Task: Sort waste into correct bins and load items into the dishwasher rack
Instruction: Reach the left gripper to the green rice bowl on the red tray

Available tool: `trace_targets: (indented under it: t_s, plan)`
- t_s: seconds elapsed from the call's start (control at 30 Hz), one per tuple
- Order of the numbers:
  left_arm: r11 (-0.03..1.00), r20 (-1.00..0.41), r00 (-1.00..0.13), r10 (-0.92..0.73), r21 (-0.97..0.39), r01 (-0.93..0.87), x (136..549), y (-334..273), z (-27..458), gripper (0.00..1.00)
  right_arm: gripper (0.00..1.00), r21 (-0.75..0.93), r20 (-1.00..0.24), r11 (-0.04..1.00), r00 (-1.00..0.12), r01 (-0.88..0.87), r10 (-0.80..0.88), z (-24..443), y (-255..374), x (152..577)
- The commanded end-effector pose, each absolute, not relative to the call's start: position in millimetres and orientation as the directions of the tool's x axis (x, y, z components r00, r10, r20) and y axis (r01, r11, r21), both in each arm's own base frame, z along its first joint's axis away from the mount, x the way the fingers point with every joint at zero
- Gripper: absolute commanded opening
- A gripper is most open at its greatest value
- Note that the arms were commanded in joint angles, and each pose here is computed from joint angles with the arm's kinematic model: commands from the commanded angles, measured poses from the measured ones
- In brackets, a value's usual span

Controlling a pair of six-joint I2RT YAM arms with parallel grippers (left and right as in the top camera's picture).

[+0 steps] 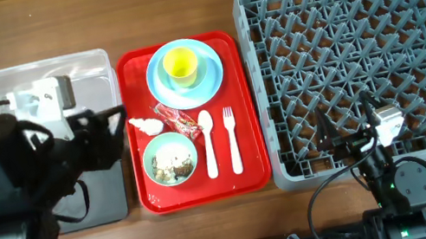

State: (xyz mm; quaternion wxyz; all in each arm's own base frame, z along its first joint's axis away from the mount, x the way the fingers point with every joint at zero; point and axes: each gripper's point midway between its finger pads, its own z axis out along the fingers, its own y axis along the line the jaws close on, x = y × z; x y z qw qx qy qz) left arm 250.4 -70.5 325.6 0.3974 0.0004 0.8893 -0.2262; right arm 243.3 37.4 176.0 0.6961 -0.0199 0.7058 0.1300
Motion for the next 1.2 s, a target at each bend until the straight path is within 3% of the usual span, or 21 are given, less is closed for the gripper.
trace_targets:
  t_s: [0.0, 0.1, 0.23, 0.37, 0.57, 0.67, 0.83, 1.07, 1.17]
  plan:
    - [0.881, -0.564, -0.794, -0.227, -0.467, 0.080, 247.1, -72.1, 298.5, 0.04, 1.00, 0.156, -0.988, 0.965, -0.020, -0.210, 0.156, 178.1, 36.8, 243.2]
    - [0.874, -0.395, -0.879, -0.266, -0.483, -0.047, 244.5, -72.3, 254.1, 0.04, 1.00, 0.157, -0.988, 0.965, -0.020, -0.210, 0.156, 178.1, 36.7, 243.2]
    - [0.900, -0.316, -0.903, -0.290, -0.411, -0.145, 249.9, -72.2, 211.2, 0.04, 1.00, 0.157, -0.988, 0.965, -0.020, -0.210, 0.156, 178.1, 36.7, 243.2]
    - [0.917, -0.257, -0.936, -0.240, -0.377, -0.132, 247.6, -100.2, 177.3, 0.05, 1.00, 0.156, -0.988, 0.965, -0.020, -0.210, 0.156, 178.1, 36.7, 243.2]
    - [0.978, -0.295, -0.935, -0.198, -0.128, -0.166, 253.9, -116.9, 139.0, 0.22, 1.00, 0.156, -0.988, 0.965, -0.020, -0.210, 0.156, 178.1, 36.8, 243.2]
    - [0.987, -0.327, -0.931, -0.161, -0.065, -0.148, 270.1, -126.6, 122.5, 0.42, 1.00, 0.157, -0.988, 0.965, -0.021, -0.210, 0.156, 178.1, 36.8, 243.2]
    - [0.974, -0.310, -0.927, -0.210, 0.015, -0.226, 289.4, -114.7, 91.1, 0.52, 1.00, 0.156, -0.988, 0.965, -0.020, -0.210, 0.156, 178.1, 36.8, 243.2]
    - [0.947, -0.267, -0.909, -0.319, -0.064, -0.314, 301.0, -108.7, 82.4, 0.41, 1.00, 0.157, -0.988, 0.965, -0.020, -0.210, 0.156, 178.1, 36.7, 243.2]
    - [0.952, -0.151, -0.953, -0.261, -0.203, -0.229, 285.8, -141.3, 83.5, 0.33, 1.00, 0.157, -0.988, 0.965, -0.020, -0.210, 0.156, 178.1, 36.7, 243.2]
